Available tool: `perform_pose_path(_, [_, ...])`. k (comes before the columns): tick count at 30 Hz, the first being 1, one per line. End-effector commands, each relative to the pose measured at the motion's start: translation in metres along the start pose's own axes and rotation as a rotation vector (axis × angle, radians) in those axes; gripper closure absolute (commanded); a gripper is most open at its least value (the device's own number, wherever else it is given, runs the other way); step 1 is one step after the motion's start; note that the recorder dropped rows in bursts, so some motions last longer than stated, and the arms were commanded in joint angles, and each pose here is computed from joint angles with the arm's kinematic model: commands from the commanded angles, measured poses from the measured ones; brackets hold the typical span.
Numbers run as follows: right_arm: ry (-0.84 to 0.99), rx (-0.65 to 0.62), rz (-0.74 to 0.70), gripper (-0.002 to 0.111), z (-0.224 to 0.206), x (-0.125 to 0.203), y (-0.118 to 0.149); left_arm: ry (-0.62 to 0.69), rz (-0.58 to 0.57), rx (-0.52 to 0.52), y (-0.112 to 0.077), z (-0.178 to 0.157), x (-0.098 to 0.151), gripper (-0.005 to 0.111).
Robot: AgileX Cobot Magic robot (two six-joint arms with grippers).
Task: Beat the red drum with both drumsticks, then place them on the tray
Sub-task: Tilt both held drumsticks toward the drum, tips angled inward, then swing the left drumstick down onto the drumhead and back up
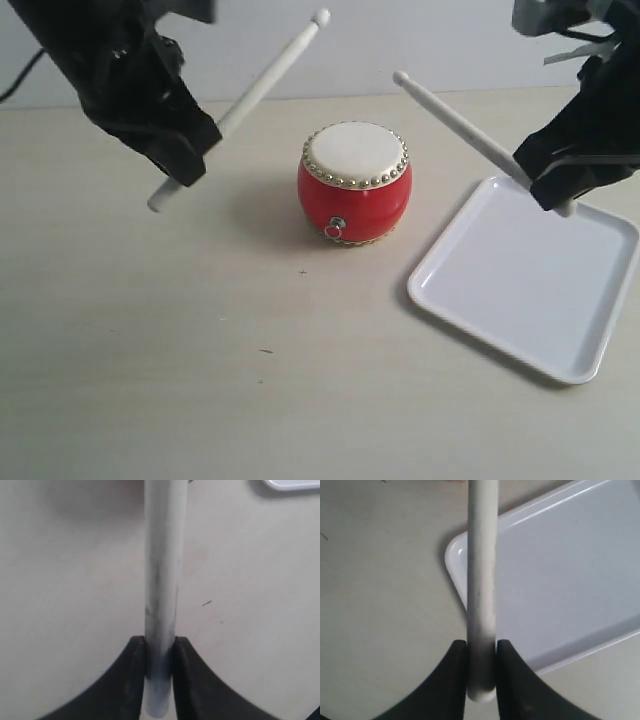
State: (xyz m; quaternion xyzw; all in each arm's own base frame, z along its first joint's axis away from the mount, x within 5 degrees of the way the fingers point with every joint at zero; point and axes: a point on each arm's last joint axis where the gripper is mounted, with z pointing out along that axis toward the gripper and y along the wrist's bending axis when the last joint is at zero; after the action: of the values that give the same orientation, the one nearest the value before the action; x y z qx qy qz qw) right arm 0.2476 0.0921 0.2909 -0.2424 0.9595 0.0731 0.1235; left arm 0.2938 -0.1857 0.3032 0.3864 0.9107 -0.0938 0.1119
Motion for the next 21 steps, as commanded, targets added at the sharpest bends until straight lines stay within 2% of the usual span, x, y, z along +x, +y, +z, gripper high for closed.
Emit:
perform_pose_path(1, [0.125, -0.036, -0.025, 0.108, 0.039, -0.009, 0.004, -0.038, -0.066, 0.000, 0.011, -0.014, 0.012, 0.107])
perform_pose_path(5, [0.249, -0.054, -0.012, 0.108, 0.078, -0.013, 0.000, -0.018, -0.082, 0.043, 0.010, -0.010, 0.017, 0.107])
perform_pose_path(7, [0.237, -0.057, -0.008, 0.108, 0.079, -0.014, 0.000, -0.016, -0.074, 0.060, 0.008, -0.010, 0.017, 0.107])
perform_pose_path(10, [0.166, -0.060, -0.029, 0.108, 0.058, -0.018, 0.003, -0.019, -0.072, 0.068, 0.006, -0.010, 0.017, 0.107])
perform_pose_path(14, [0.041, -0.001, -0.067, 0.108, 0.012, -0.017, 0.005, -0.006, -0.049, 0.067, 0.002, -0.006, 0.015, 0.107])
perform_pose_path(18, [-0.066, 0.053, -0.076, 0.108, -0.025, -0.009, 0.007, 0.047, -0.029, 0.074, -0.001, 0.013, 0.010, 0.107])
perform_pose_path(21, [-0.081, 0.067, -0.080, 0.108, -0.035, -0.003, 0.008, 0.091, -0.007, 0.069, -0.002, 0.032, 0.000, 0.107])
